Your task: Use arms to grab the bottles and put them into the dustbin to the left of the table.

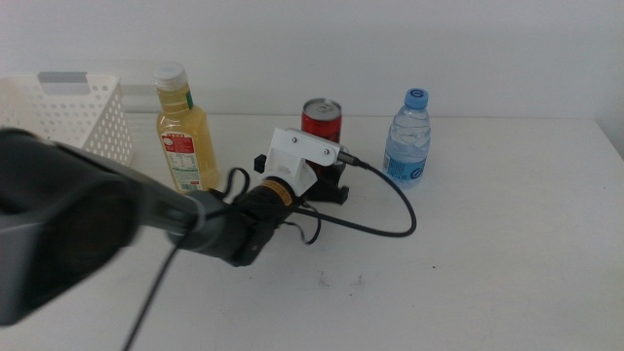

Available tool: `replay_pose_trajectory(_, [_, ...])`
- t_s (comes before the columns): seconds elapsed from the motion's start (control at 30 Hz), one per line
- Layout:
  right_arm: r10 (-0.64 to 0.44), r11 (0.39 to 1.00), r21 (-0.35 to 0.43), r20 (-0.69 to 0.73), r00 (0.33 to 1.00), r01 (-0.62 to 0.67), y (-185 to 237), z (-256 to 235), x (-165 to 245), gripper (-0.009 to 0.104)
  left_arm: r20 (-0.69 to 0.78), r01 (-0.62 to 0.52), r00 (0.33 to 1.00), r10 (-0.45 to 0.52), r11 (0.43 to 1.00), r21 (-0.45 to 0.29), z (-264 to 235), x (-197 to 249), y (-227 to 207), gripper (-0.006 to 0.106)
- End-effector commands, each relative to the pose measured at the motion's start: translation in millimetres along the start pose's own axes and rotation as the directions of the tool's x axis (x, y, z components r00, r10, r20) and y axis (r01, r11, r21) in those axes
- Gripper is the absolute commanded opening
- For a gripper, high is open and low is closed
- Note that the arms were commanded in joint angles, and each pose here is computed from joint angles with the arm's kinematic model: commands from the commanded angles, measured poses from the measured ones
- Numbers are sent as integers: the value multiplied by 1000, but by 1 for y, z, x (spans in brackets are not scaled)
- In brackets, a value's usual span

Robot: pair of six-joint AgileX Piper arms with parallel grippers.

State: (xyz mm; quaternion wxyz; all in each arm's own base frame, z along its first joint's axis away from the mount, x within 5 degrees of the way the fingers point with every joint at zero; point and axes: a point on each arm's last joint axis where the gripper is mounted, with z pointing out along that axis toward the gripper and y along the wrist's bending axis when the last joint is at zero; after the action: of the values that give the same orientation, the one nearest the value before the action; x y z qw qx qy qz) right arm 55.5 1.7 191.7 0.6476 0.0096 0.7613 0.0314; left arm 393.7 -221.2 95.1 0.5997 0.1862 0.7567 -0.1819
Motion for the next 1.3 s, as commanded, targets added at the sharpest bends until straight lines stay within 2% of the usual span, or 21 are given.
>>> replay_pose_trajectory(0.0, [-17, 1000, 8, 11, 1000, 17, -1, 0, 0, 91, 54, -49, 997, 46, 997, 55, -25, -42, -9, -2])
replay_pose_trajectory(0.07, [-17, 1000, 8, 11, 1000, 17, -1, 0, 0, 91, 4, -39, 999, 39, 997, 61, -49, -62, -12, -2])
replay_pose_trajectory(0.2, [-17, 1000, 8, 11, 1000, 17, -1, 0, 0, 91, -148, -13, 989, 16, 1000, 24, -98, -108, -16, -2])
replay_pose_trajectory(0.33, [-17, 1000, 8, 11, 1000, 17, -1, 0, 0, 91, -402, -13, 916, -12, 998, -60, -155, -151, -13, -2])
replay_pose_trajectory(0.4, [-17, 1000, 8, 11, 1000, 17, -1, 0, 0, 91, -463, -38, 886, -13, 994, -101, -174, -175, -2, -2])
replay_pose_trajectory(0.57, [-17, 1000, 8, 11, 1000, 17, -1, 0, 0, 91, -569, -92, 822, -20, 982, -168, -210, -225, 46, -2])
replay_pose_trajectory(0.73, [-17, 1000, 8, 11, 1000, 17, -1, 0, 0, 91, -603, -87, 781, -165, 926, -366, -240, -257, 128, -2])
replay_pose_trajectory(0.83, [-17, 1000, 8, 11, 1000, 17, -1, 0, 0, 91, -611, -90, 758, -228, 891, -445, -245, -255, 172, -2])
replay_pose_trajectory(1.03, [-17, 1000, 8, 11, 1000, 17, -1, 0, 0, 91, -644, -52, 681, -349, 854, -518, -232, -212, 239, -2])
replay_pose_trajectory(1.27, [-17, 1000, 8, 11, 1000, 17, -1, 0, 0, 91, -689, -22, 601, -404, 854, -520, -198, -156, 273, -1])
